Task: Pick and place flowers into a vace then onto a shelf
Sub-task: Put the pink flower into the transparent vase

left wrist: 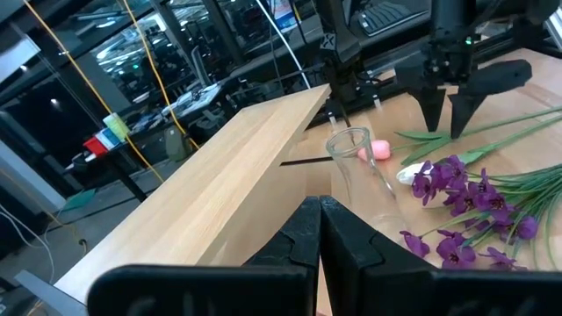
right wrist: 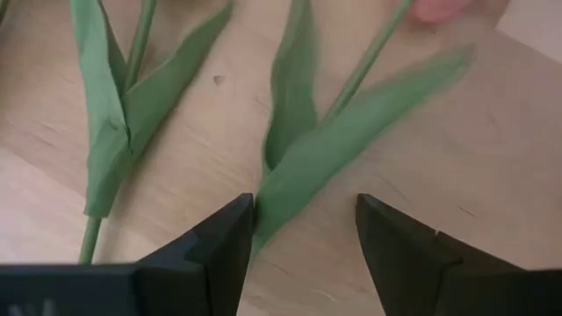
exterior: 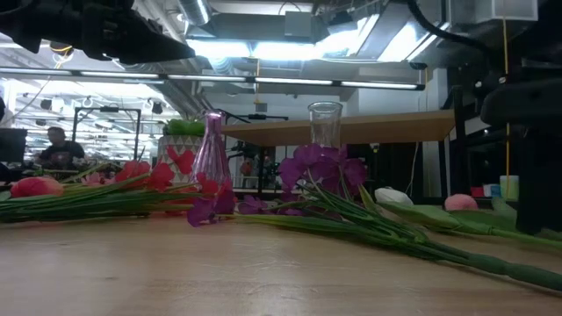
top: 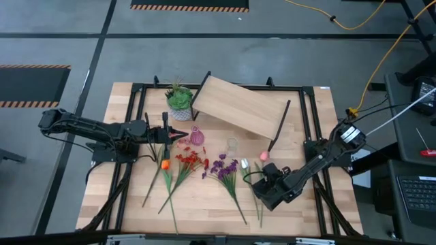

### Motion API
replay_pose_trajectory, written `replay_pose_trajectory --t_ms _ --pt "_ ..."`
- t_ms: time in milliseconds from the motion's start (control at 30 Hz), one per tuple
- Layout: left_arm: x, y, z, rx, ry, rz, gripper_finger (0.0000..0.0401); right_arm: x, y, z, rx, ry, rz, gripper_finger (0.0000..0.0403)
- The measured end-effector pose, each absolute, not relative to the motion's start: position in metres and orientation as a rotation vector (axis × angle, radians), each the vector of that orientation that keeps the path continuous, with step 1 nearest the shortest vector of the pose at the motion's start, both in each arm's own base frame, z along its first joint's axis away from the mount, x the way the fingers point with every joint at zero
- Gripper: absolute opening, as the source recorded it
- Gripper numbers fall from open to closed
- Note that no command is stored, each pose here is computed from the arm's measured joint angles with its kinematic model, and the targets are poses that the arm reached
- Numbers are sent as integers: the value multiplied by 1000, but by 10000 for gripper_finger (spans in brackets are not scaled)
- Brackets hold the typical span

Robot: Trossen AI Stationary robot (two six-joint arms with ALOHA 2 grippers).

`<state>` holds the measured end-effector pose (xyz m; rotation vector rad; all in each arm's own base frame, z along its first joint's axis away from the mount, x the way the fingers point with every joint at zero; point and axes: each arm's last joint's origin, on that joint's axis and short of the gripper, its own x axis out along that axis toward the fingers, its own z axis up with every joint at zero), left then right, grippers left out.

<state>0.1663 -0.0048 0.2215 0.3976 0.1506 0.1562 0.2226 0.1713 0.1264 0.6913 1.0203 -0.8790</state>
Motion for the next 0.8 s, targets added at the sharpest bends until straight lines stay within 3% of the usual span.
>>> replay_pose_trajectory --t_ms 600,800 --pt "166 -5 221 398 151 156 2 228 170 122 775 929 -945 203" --pt "166 -5 221 398 151 156 2 229 166 122 779 942 -966 168"
